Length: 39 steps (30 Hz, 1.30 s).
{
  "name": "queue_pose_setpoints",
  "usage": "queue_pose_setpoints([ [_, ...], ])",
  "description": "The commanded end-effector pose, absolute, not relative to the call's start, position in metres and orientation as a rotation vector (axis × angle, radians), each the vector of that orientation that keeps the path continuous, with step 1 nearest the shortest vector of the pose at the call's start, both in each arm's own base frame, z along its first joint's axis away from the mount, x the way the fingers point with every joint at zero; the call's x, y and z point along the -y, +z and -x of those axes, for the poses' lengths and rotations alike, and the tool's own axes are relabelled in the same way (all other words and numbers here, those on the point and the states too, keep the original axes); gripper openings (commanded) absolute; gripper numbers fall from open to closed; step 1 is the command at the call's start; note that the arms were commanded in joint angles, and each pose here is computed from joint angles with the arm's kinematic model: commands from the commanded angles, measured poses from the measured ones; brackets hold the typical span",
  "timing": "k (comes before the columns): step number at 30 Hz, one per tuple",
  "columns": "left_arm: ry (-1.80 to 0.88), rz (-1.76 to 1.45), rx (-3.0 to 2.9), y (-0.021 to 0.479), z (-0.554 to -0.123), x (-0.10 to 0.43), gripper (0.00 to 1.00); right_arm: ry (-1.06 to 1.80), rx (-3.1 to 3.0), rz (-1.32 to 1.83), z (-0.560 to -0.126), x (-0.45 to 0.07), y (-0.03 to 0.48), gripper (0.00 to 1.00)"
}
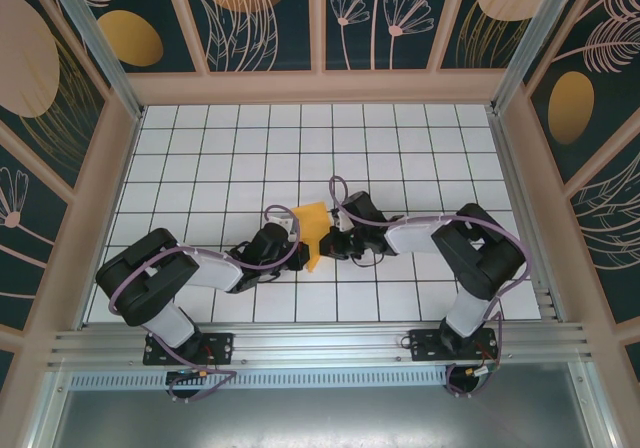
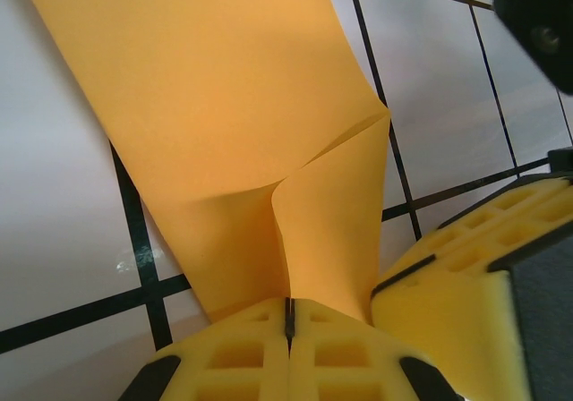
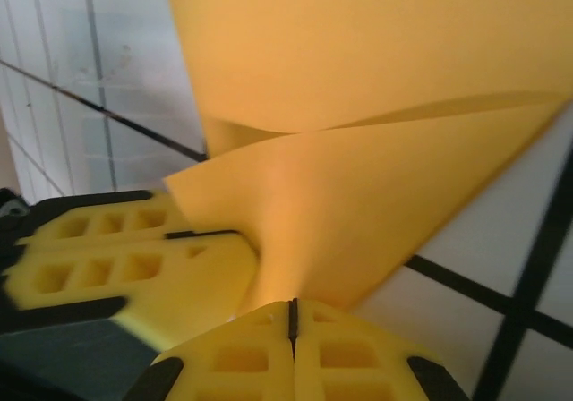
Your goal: Fold a paper plane with a square sheet of paper (pick it up from the middle)
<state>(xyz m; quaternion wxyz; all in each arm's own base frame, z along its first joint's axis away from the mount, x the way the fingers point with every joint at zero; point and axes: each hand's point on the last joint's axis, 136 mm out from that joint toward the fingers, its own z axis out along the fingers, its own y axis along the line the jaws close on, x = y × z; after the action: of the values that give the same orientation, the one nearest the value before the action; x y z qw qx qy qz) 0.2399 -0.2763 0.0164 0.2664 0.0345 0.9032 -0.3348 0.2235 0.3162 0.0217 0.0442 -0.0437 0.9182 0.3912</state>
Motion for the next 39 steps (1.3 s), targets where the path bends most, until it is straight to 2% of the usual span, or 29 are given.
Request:
queue_pose_setpoints([
  [1,-0.875,-0.088,-2.518,-0.002,-0.228,0.268,0.00,1.162,-2.846,0.090,-0.221,-0.312,0.002,0.07],
  [6,-0.878,-0.087,-2.518,-0.001,-0.228,0.268,0.00,1.135,-2.841,0.098,-0.221,-0.309,0.007,0.07],
  [15,-0.880,-0.083,-2.515,-0.001,-0.228,0.268,0.00,1.285,-2.745,0.160,-0.215,-0.327,0.046,0.07],
  [27,-0.879,-0.082,-2.516,0.000,-0.228,0.268,0.00,1.146,-2.895,0.109,-0.201,-0.318,-0.005,0.07],
  [36,-0.878,-0.085,-2.519,-0.001,-0.227,0.267,0.00,1.275,-2.779,0.215,-0.197,-0.336,0.041,0.07],
  [39,-0.881,-0.086,-2.517,-0.001,-0.227,0.268,0.00,1.295,-2.790,0.217,-0.192,-0.339,0.039,0.07],
])
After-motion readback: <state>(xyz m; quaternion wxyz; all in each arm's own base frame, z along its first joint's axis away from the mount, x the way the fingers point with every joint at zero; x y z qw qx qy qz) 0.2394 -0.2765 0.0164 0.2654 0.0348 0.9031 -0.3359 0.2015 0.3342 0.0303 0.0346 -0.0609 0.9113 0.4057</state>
